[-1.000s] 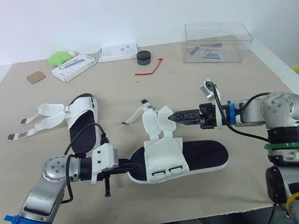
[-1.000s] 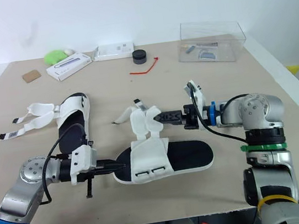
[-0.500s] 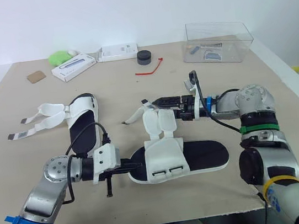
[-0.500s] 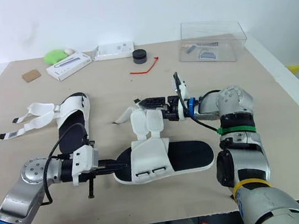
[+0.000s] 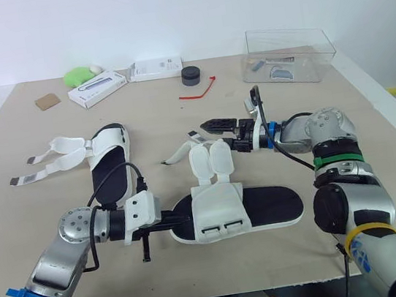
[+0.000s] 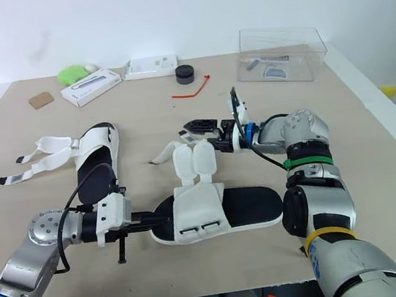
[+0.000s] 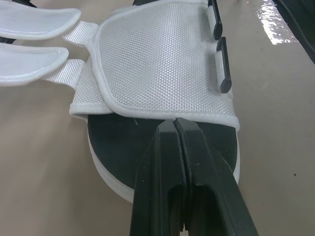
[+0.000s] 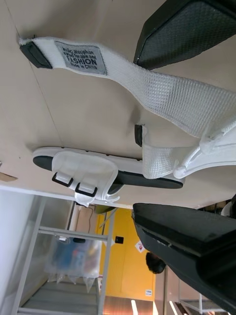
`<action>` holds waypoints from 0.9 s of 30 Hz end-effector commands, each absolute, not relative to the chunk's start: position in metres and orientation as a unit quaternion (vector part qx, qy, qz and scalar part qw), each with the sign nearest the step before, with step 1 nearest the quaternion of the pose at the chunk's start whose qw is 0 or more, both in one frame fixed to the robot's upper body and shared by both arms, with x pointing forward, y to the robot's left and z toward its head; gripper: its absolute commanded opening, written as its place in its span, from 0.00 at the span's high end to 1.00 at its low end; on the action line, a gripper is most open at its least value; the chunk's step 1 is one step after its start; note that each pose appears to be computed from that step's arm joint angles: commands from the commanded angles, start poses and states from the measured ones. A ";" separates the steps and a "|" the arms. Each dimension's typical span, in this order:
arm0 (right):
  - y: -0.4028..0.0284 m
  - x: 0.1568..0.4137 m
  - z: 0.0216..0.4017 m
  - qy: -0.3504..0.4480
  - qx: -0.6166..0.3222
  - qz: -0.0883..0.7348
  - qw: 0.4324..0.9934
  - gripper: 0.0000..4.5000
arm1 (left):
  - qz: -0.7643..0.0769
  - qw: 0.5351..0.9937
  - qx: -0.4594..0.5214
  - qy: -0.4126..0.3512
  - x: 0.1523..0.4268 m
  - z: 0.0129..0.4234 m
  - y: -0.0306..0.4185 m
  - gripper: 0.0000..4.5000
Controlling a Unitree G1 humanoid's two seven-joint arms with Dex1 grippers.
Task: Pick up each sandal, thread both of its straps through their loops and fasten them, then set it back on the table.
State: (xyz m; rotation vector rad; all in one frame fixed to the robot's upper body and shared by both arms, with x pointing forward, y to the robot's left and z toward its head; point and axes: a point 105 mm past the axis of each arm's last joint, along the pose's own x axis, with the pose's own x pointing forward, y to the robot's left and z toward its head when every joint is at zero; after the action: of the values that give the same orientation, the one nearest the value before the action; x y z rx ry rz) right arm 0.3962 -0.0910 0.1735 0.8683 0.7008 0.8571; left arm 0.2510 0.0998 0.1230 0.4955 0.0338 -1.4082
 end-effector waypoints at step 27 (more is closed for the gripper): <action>-0.079 0.398 0.208 0.297 0.377 0.453 0.752 0.27 | -0.642 0.731 0.231 0.006 0.246 0.125 0.095 1.00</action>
State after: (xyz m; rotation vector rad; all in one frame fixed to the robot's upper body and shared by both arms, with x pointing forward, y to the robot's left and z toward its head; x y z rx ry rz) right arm 0.3981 -0.0777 0.1919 0.8541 0.6997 0.9518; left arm 0.2497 0.0984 0.1195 0.4883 0.0487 -1.4056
